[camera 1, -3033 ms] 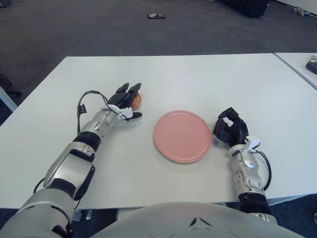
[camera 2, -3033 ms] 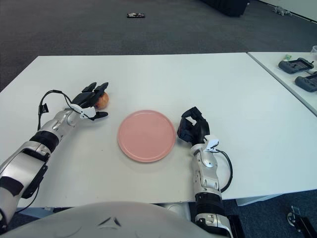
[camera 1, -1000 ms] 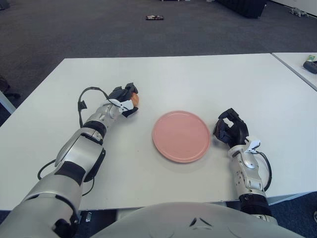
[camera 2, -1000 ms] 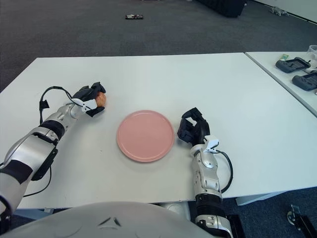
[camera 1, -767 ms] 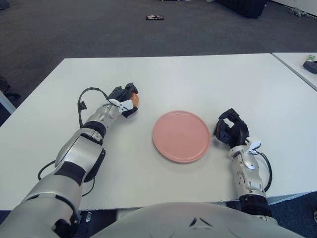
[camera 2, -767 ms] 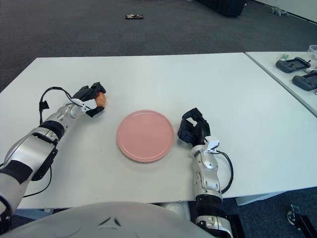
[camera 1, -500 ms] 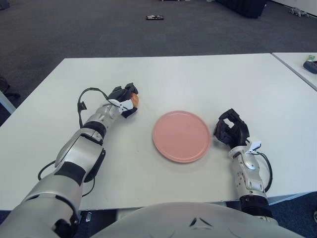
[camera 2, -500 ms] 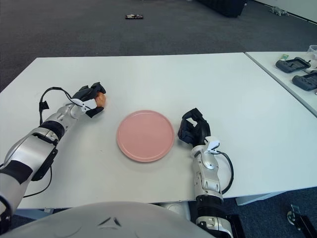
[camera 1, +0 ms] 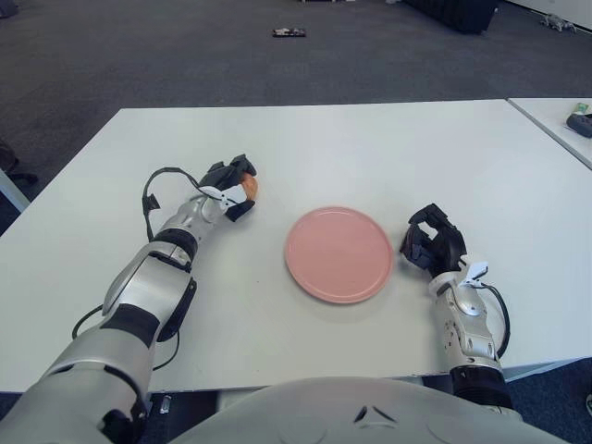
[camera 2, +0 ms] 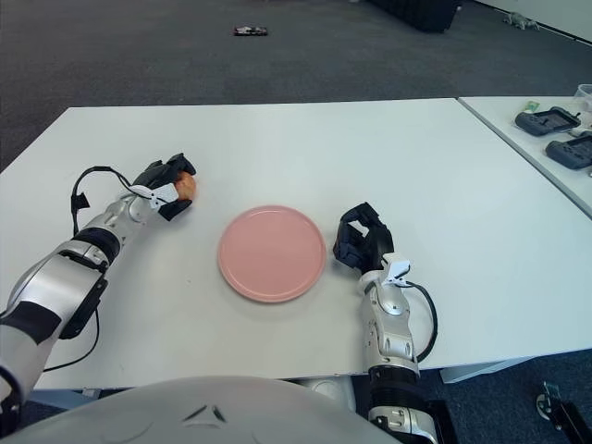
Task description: Put the apple into the plate.
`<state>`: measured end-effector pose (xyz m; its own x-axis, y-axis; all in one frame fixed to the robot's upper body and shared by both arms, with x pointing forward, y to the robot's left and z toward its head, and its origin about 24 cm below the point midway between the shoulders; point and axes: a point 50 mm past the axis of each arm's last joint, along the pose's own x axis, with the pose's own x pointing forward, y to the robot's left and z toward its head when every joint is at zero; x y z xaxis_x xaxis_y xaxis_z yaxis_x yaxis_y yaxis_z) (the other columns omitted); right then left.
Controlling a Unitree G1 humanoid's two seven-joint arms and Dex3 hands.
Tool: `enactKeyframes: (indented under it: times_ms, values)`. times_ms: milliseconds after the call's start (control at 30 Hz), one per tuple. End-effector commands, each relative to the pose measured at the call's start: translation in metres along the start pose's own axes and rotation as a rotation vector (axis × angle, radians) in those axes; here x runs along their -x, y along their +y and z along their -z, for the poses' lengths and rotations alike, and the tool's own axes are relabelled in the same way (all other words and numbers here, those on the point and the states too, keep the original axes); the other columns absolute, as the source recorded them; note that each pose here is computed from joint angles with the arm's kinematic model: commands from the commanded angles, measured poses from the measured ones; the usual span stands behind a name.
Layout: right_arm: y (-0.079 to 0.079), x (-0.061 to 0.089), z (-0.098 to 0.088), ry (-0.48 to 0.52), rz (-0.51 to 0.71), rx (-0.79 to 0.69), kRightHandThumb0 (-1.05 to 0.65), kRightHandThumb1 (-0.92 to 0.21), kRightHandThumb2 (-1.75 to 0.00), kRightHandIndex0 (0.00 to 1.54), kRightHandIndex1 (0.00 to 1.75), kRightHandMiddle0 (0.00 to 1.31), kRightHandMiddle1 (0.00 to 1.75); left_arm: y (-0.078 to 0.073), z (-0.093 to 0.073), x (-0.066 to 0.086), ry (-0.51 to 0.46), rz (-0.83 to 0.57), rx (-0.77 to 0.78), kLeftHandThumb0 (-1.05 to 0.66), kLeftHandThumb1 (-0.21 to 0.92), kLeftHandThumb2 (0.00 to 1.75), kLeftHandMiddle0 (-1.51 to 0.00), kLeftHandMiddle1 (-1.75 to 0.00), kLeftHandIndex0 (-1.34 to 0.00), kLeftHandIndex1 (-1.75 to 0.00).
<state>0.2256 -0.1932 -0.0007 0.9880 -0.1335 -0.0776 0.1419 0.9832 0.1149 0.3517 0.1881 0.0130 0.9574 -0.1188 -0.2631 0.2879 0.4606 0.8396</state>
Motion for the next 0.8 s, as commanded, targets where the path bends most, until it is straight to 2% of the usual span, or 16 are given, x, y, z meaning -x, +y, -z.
enactKeyframes:
  times_ms: [0,500,767]
  values:
    - [-0.0039,0.0056,0.0124,0.06,0.017,-0.017,-0.42,-0.51,-1.09,0.9,1.75,0.46,1.75,-0.021,0.0212,0.0112,0.088,0.1,0.016,-0.55,0.13,1.55,-1.35,-1.75,-0.76,-1.75]
    - [-0.0039,0.005,0.0129,0.048,0.015,-0.046,-0.44,-0.45,-1.16,0.95,1.75,0.5,1.75,-0.0188,0.0224,0.011,0.102,0.108,0.094,-0.56,0.1,1.59,-1.39,-1.75,-0.79,-1.75]
    - [-0.0038,0.0046,0.0135,0.054,0.021,-0.033,-0.44,-0.43,-1.18,0.96,1.75,0.52,1.75,-0.0117,0.0175,0.0079,0.076,0.088,0.132,-0.57,0.09,1.59,-1.39,-1.75,-0.8,-1.75]
